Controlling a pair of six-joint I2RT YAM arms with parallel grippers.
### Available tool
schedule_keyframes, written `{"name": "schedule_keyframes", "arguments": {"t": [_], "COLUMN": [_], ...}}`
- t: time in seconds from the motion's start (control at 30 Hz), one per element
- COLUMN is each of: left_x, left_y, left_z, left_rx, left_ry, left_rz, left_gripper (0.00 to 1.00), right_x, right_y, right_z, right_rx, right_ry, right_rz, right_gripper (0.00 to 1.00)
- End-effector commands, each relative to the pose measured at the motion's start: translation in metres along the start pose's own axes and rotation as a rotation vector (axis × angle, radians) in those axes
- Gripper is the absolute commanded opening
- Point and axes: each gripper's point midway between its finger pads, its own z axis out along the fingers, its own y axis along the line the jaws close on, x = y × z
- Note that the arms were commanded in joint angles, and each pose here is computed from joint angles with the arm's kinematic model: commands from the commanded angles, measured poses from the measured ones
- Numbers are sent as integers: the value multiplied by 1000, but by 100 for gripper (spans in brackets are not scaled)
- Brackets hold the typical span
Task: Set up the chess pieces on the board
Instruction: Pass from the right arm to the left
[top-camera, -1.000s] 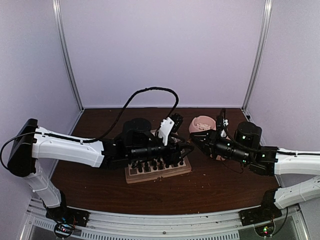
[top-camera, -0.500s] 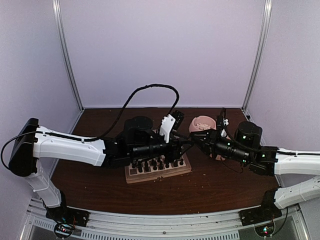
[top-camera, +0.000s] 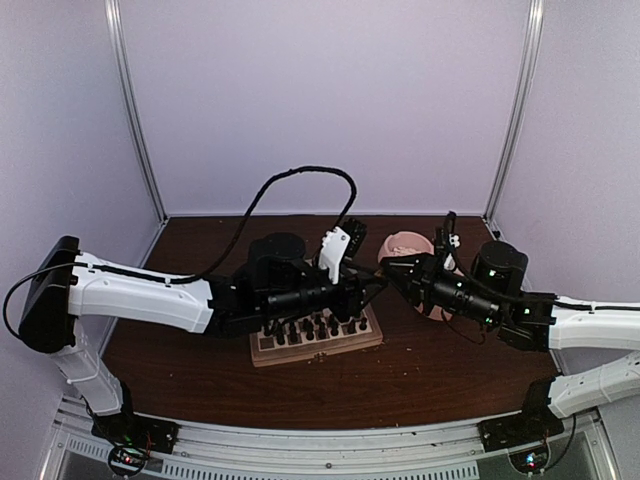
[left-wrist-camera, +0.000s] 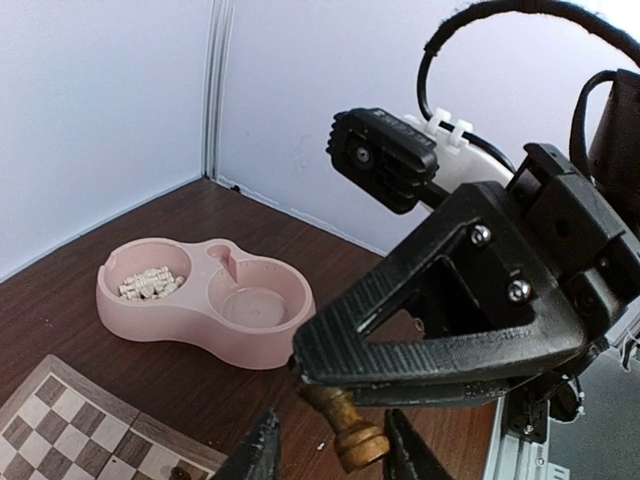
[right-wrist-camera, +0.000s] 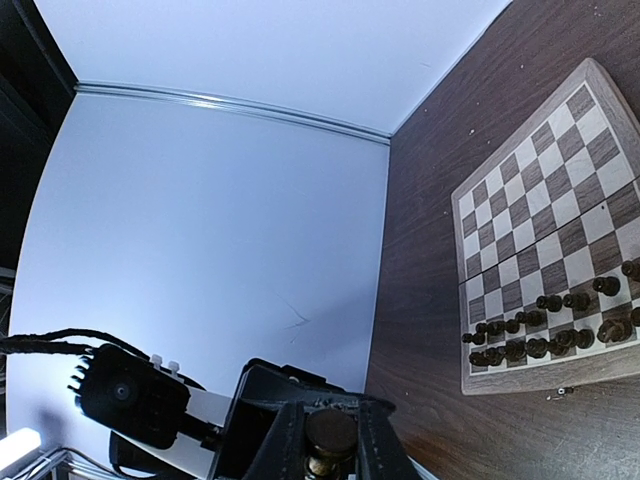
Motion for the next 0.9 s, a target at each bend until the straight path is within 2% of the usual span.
{"name": "schedule_keyframes", "arguments": {"t": [0.0,0.3,0.6,0.7,0.73,0.8,0.87], "left_x": [-15,-19,-19,-20,-21,-22,-22], "left_y": [5,-1,-3,-3,-3,-3,-3], "left_z": [-3,-6,-5,-6,-7,-7,-7], "left_rx": [-19,17,29,28,26,26,27], "left_ry": [-80,-112,-108,-111,-115,-115,-115], "left_rz": [-3,-1,-6,-4,-6,-6,-6], "left_gripper": [40,41,26,24,26,38,40], "right_x": [-1,0,0,0,0,0,0], "right_y": [-4,-6,-6,-7,-7,-7,-8], "right_z": [-1,0,1,1,1,1,1], "right_rx": [-3,4,3,5,5,6,9], "right_ry": [-4,-4,-2,-2,-3,-1,-2], "right_rz": [7,6,6,6,6,6,6], "right_gripper": [8,9,8,9,9,9,9]}}
